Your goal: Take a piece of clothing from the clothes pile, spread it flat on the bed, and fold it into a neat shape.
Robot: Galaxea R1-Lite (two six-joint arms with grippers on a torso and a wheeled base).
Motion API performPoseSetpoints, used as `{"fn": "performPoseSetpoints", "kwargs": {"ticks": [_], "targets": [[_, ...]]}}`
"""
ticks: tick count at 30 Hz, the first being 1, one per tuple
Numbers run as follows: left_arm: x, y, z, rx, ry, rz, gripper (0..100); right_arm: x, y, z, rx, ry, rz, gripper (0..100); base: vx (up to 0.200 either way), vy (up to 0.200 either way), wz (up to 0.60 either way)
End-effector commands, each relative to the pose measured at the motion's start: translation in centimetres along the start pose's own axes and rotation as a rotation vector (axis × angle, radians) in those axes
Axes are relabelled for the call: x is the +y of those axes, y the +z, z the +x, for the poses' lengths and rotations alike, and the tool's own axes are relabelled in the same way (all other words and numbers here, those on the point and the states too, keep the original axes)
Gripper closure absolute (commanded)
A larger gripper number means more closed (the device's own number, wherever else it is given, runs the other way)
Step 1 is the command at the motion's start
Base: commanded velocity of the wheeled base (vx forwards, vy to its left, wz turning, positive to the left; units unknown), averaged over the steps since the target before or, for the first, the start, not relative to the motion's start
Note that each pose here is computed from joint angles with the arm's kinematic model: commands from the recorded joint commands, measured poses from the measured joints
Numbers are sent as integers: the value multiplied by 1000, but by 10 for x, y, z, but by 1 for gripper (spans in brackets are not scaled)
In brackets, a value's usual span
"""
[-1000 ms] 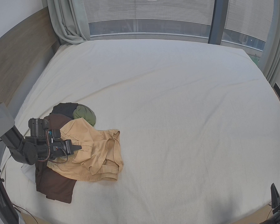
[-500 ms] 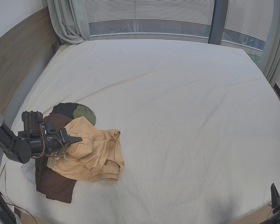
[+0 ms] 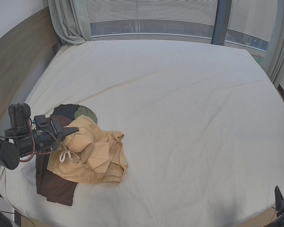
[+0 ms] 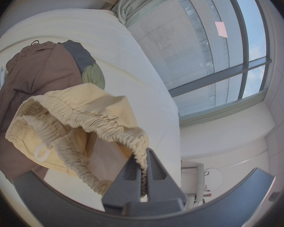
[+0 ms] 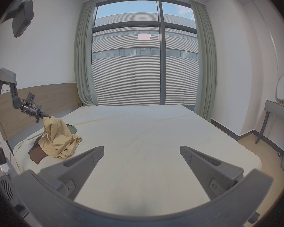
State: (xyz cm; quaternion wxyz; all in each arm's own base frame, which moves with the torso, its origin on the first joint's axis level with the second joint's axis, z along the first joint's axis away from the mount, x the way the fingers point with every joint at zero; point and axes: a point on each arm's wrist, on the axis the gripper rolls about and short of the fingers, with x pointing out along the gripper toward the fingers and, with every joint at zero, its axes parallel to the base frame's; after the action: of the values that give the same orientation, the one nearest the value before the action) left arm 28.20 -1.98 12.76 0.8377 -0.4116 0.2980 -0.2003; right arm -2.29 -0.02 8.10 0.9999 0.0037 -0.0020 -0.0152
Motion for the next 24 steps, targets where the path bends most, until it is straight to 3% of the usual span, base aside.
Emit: {"fn": "performPoseSetpoints", "kwargs": {"ticks": [1,10,17,24], "targets": [[-19,0,-12,-42,-60,8,100,0,-5,1,13,0,0,0,0,0,0],[-47,-3,-12,-47,-194,-206,100,0,-5,1,13,0,0,0,0,0,0],[-58,0,-14,-62,-280,-303,100,0,-5,1,13,0,0,0,0,0,0],[-80,-7,-20,1,-373,-459,100,0,-5,1,13,0,1,0,0,0,0]]}}
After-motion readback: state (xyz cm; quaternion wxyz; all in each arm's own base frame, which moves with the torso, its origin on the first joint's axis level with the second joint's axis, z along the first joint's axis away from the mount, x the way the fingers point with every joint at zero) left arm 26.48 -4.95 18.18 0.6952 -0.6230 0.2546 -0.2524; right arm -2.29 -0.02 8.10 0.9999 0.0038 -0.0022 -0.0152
